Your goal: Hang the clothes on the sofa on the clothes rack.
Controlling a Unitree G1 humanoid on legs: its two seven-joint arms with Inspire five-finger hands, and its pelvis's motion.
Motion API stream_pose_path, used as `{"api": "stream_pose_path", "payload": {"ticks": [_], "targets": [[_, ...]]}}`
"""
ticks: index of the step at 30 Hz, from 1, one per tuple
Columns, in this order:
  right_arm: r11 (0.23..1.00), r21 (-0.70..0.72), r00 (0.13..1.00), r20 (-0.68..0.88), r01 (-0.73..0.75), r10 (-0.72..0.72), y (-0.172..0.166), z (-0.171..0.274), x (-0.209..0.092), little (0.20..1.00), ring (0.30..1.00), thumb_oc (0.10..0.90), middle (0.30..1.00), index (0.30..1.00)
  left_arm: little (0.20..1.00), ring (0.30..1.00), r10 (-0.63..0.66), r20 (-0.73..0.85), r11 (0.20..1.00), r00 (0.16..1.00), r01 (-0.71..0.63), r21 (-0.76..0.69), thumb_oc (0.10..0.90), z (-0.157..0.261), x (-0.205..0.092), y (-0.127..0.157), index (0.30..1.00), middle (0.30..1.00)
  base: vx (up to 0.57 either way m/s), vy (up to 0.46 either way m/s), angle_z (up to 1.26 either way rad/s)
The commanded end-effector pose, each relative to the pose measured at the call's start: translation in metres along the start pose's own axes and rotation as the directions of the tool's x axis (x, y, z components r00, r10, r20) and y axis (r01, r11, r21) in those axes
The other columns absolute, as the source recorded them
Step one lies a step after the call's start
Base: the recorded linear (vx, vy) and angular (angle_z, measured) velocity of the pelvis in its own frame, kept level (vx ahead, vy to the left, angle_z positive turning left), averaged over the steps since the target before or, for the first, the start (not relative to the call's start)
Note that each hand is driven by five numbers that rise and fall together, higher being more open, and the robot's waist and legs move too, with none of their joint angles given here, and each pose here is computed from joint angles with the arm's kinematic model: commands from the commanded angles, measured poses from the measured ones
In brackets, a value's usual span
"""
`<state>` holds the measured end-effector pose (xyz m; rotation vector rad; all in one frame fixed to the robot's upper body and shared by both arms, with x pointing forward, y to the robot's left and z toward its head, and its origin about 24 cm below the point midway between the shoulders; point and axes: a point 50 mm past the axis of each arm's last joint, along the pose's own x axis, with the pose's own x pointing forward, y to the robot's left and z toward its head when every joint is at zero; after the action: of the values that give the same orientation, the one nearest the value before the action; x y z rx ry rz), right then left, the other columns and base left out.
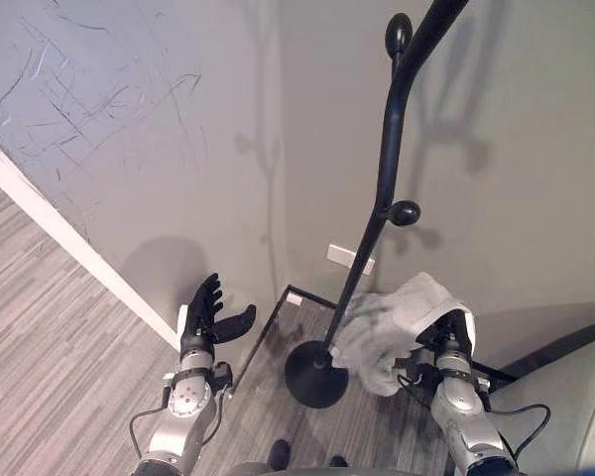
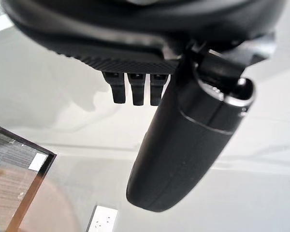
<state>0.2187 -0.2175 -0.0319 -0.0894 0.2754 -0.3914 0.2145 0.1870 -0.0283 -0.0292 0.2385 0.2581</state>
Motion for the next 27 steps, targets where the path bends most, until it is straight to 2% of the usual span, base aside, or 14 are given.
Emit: {"api": "stream_pose_path", "payload": {"ticks": [1,2,3,6,7,8,9,13,15,16,17,18,22,27], "targets": [[0.987,0.161,0.959,0.282,-0.013,-0.034,-0.001,0.060,0.010,0.300,0.300,0.400,0.300,0.300,0.900,0.900,0.005,0.172,0.999,0.985,0.004,-0.051,0.800,0.030,0.012,0.001,0.900,0.900,0.00,0.000,0.00],[0.986,0.166,0.959,0.282,-0.014,-0.034,-0.002,0.060,0.010,0.300,0.300,0.400,0.300,0.300,0.709,0.709,0.004,0.168,0.999,0.986,0.005,-0.051,0.673,0.029,0.012,0.001,0.709,0.709,0.00,0.000,0.00],[0.985,0.171,0.959,0.281,-0.016,-0.034,-0.001,0.060,0.010,0.300,0.300,0.400,0.300,0.300,0.646,0.646,0.006,0.162,0.998,0.987,0.003,-0.057,0.631,0.028,0.011,0.001,0.646,0.646,0.00,0.000,0.00],[0.984,0.175,0.959,0.281,-0.021,-0.029,-0.001,0.061,0.010,0.300,0.300,0.400,0.300,0.300,0.719,0.719,0.004,0.153,0.998,0.988,0.005,-0.061,0.679,0.026,0.011,0.002,0.719,0.719,0.00,0.000,0.00],[0.982,0.188,0.960,0.279,-0.022,-0.032,0.000,0.061,0.010,0.300,0.300,0.400,0.300,0.300,0.841,0.841,0.012,0.143,0.998,0.990,-0.003,-0.062,0.761,0.024,0.011,0.003,0.841,0.841,0.00,0.000,0.00],[0.981,0.194,0.960,0.277,-0.021,-0.035,-0.001,0.061,0.010,0.300,0.300,0.400,0.300,0.300,0.660,0.660,0.013,0.137,0.998,0.990,-0.005,-0.061,0.640,0.023,0.011,0.004,0.660,0.660,0.00,0.000,0.00],[0.981,0.195,0.960,0.277,-0.019,-0.037,-0.001,0.061,0.011,0.300,0.300,0.400,0.300,0.300,0.596,0.596,0.013,0.132,0.998,0.991,-0.006,-0.059,0.598,0.022,0.010,0.005,0.596,0.596,0.00,0.000,0.00],[0.976,0.215,0.961,0.274,-0.016,-0.045,-0.001,0.061,0.011,0.300,0.300,0.400,0.300,0.300,0.573,0.573,0.015,0.122,0.999,0.992,-0.008,-0.053,0.582,0.019,0.010,0.006,0.573,0.573,0.00,0.000,0.00],[0.973,0.232,0.960,0.277,-0.017,-0.049,-0.001,0.063,0.012,0.300,0.300,0.400,0.300,0.300,0.587,0.587,0.012,0.117,0.999,0.993,-0.006,-0.051,0.591,0.018,0.009,0.006,0.587,0.587,0.00,0.000,0.00],[0.969,0.247,0.958,0.281,-0.022,-0.050,-0.001,0.065,0.011,0.300,0.300,0.400,0.300,0.300,0.665,0.665,0.008,0.117,0.999,0.993,-0.003,-0.048,0.643,0.018,0.009,0.005,0.665,0.665,0.00,0.000,0.00],[0.965,0.262,0.955,0.293,-0.028,-0.052,-0.001,0.068,0.011,0.300,0.300,0.400,0.300,0.300,0.796,0.796,0.002,0.115,0.999,0.993,0.003,-0.043,0.731,0.018,0.009,0.005,0.796,0.796,0.00,0.000,0.00],[0.960,0.277,0.945,0.322,-0.038,-0.056,-0.003,0.076,0.011,0.300,0.300,0.400,0.300,0.300,0.900,0.900,-0.008,0.116,0.999,0.993,0.012,-0.034,0.800,0.019,0.008,0.005,0.900,0.900,0.00,0.000,0.00],[0.907,0.404,0.891,0.446,-0.117,-0.084,-0.010,0.108,0.005,0.300,0.300,0.400,0.300,0.300,0.900,0.900,-0.043,0.129,0.999,0.991,0.045,-0.009,0.800,0.022,0.008,0.003,0.900,0.900,0.00,0.000,0.00],[0.805,0.514,0.759,0.638,-0.296,-0.129,-0.026,0.152,-0.015,0.300,0.300,0.400,0.300,0.300,0.900,0.900,-0.096,0.143,0.995,0.985,0.100,-0.028,0.800,0.026,0.006,0.001,0.900,0.900,-0.02,-0.002,-0.02]]}}
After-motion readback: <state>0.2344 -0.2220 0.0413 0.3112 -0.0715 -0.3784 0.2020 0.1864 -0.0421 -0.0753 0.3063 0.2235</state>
